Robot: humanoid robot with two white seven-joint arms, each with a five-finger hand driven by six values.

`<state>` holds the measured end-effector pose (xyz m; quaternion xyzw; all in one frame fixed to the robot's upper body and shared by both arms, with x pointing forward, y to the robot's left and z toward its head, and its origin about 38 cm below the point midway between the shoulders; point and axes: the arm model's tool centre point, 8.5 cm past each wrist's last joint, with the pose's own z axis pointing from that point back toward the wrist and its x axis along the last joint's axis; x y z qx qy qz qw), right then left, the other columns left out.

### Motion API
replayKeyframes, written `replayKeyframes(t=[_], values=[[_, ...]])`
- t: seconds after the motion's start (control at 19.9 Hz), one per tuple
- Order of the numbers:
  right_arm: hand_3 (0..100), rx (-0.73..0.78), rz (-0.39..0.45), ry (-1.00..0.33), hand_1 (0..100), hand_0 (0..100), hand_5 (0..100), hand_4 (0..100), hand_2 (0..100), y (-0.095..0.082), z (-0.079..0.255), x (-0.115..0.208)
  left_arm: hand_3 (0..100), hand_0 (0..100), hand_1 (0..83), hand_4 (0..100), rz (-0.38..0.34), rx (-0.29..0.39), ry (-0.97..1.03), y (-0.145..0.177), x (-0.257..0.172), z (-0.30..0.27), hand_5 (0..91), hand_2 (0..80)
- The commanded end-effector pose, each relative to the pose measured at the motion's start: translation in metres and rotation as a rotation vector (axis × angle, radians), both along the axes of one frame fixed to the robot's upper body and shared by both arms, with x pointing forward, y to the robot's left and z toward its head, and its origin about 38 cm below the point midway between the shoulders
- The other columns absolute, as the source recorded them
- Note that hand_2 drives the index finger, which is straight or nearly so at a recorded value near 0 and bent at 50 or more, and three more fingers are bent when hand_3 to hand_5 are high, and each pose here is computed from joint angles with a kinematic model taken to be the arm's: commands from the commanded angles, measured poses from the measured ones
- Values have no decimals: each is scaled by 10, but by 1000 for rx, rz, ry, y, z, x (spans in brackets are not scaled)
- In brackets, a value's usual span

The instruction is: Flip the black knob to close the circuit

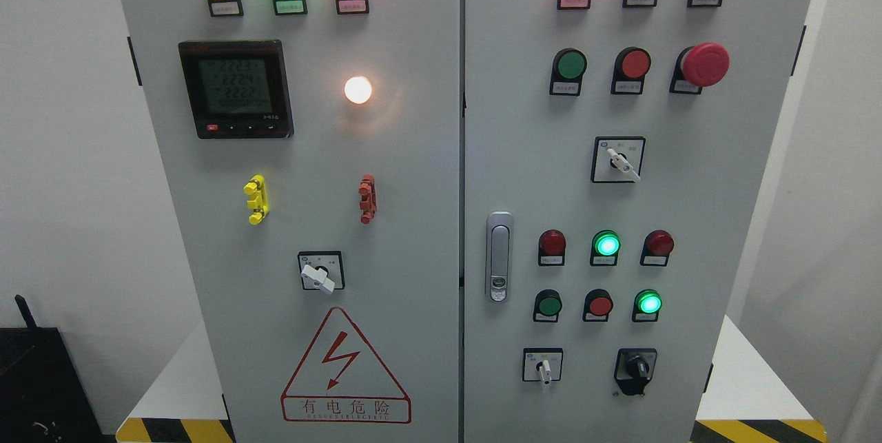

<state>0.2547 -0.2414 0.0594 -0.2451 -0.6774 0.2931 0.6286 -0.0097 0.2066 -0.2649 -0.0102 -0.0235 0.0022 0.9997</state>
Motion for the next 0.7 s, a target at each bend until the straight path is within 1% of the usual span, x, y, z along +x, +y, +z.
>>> replayKeyframes(t=[0.0,0.1,0.15,0.2,0.3,0.35,0.4,0.45,0.55,0.65], values=[[1000,-437,-181,-162,287,0,773,799,805,-42,85,17,50,0,0,23,18,3,-1,1,0,0,0,0],[1000,-515,-225,-128,251,0,782,795,830,-46,96,24,50,0,0,23,18,1,-1,0,0,0,0,0],[1000,-542,-235,-111,235,0,793,794,838,-47,99,28,50,0,0,23,18,1,-1,0,0,0,0,0],[1000,-557,-235,-105,187,0,819,806,849,-47,102,33,51,0,0,22,20,3,-1,1,0,0,0,0],[1000,-592,-239,-112,140,0,819,806,854,-45,109,40,51,0,0,22,18,1,-1,0,0,0,0,0],[1000,-621,-240,-112,102,0,820,809,862,-42,111,44,51,0,0,22,18,1,-1,0,0,0,0,1],[1000,-646,-233,-108,44,0,822,811,866,-35,114,49,51,0,0,22,18,1,1,0,0,0,0,1],[1000,-657,-223,-106,16,0,822,811,868,-30,115,52,51,0,0,22,18,1,-1,0,0,0,0,0],[1000,-684,-199,-119,0,0,824,812,877,-15,122,62,50,0,0,22,18,1,-1,0,0,0,0,0],[1000,-700,-203,-116,0,0,824,812,882,-6,127,70,50,0,0,22,18,3,-1,1,0,0,0,0]])
